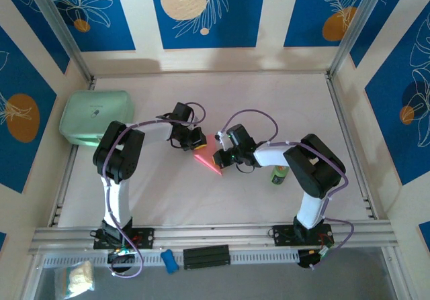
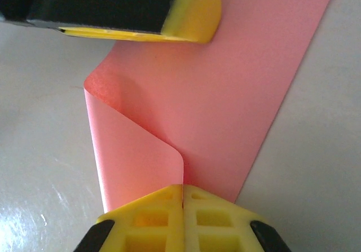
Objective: Fold a paper plane with a square sheet of paper (pick it up from the middle)
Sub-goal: Third fold the triangle at the center of the table.
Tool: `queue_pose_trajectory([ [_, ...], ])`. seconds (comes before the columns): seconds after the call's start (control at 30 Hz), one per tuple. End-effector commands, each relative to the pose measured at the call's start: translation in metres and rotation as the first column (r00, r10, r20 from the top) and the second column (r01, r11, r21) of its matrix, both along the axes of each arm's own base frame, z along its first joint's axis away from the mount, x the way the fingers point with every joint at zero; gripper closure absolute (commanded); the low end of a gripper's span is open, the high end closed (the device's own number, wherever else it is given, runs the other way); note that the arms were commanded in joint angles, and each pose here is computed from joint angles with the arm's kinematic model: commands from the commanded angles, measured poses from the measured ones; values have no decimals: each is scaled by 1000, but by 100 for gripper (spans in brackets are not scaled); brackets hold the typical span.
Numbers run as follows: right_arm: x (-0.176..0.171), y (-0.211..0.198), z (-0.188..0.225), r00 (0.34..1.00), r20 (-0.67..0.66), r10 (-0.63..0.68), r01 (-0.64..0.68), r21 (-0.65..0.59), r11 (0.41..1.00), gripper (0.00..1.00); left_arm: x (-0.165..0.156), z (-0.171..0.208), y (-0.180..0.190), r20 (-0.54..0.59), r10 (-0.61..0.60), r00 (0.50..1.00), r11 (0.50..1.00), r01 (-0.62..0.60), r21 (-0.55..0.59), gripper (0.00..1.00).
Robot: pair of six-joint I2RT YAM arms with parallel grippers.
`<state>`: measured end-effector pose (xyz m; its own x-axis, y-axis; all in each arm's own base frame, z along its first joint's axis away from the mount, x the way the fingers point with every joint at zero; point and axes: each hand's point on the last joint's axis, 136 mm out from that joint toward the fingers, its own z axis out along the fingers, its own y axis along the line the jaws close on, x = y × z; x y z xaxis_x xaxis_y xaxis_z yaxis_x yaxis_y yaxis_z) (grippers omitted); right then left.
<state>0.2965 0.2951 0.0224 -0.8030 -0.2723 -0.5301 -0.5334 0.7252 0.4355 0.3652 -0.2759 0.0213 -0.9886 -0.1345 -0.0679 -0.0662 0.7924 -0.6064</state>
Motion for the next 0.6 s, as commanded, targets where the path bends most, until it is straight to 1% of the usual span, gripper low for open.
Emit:
queue_pose_trajectory([
  [0.0,6,0,0,1000,-14,-16,16,-8,1000,96,-16,-18,0,-64,-41,997,998,44,34,87],
  [0.57,5,-2,-9,999,-41,-27,26,-31,999,96,-16,-18,-1,-62,-47,997,998,49,33,87],
])
